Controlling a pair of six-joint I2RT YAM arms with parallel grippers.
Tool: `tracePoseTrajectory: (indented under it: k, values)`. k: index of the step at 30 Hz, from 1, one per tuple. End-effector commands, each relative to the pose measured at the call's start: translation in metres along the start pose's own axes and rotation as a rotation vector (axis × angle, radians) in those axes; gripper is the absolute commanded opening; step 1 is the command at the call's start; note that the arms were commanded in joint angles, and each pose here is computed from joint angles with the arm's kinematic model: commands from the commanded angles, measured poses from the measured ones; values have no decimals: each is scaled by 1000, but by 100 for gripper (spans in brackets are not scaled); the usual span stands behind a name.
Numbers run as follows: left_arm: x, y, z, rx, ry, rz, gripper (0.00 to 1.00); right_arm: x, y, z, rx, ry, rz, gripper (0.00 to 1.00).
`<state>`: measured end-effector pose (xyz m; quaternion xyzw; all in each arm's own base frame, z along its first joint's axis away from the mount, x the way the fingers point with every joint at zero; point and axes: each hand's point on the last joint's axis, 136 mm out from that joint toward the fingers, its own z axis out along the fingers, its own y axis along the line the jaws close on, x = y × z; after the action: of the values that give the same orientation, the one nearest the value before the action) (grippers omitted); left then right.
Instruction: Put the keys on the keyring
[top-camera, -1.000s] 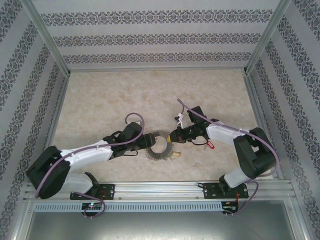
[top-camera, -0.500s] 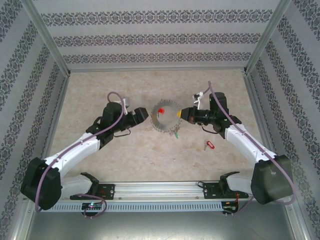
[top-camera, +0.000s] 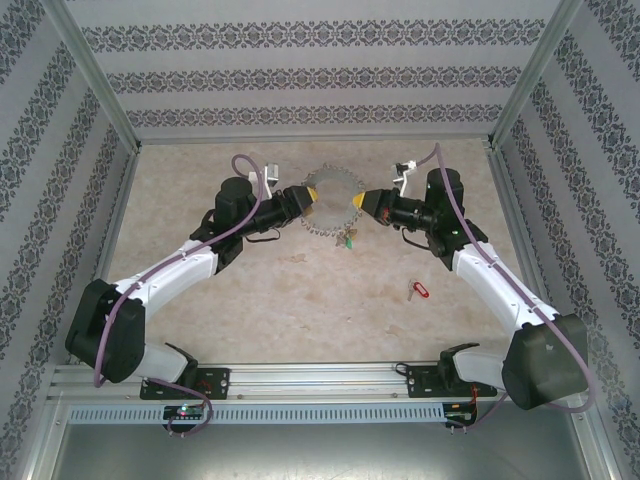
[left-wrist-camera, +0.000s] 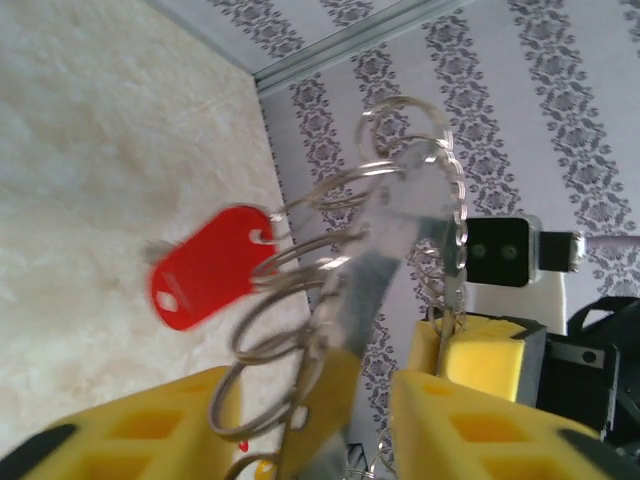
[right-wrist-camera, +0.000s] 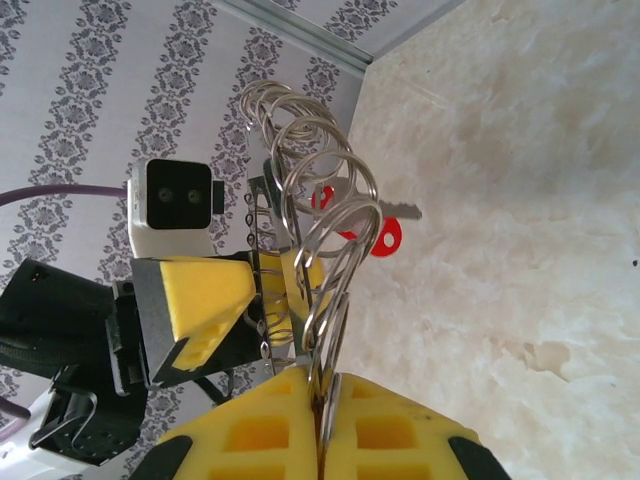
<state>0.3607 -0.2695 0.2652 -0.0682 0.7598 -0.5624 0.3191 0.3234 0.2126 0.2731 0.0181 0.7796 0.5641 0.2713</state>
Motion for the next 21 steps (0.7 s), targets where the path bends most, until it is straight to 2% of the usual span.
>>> tracePoseTrajectory:
  k: [1, 4, 6, 11, 12, 17, 21]
  values:
    - [-20, -42, -8, 123, -62, 68, 31, -18, 28, -10, -61, -67, -62, 2]
    - [-24, -52, -12, 131, -75, 103, 18, -18, 31, -13, -66, -81, -87, 5]
    - [-27, -57, -13, 129, -82, 133, 13, -18, 35, -15, -75, -90, -125, 8]
    - [-32, -87, -20, 203, -86, 256, 3, -14, 47, -26, -78, -114, -262, 25]
    - [-33, -95, -22, 216, -85, 284, 0, -14, 50, -30, -74, -129, -293, 31]
    - [-34, -123, -31, 247, -51, 413, 0, -22, 44, -53, 40, -266, -428, 56]
    - [-33, -143, -40, 276, -32, 491, 0, -32, 34, -84, 169, -460, -523, 57]
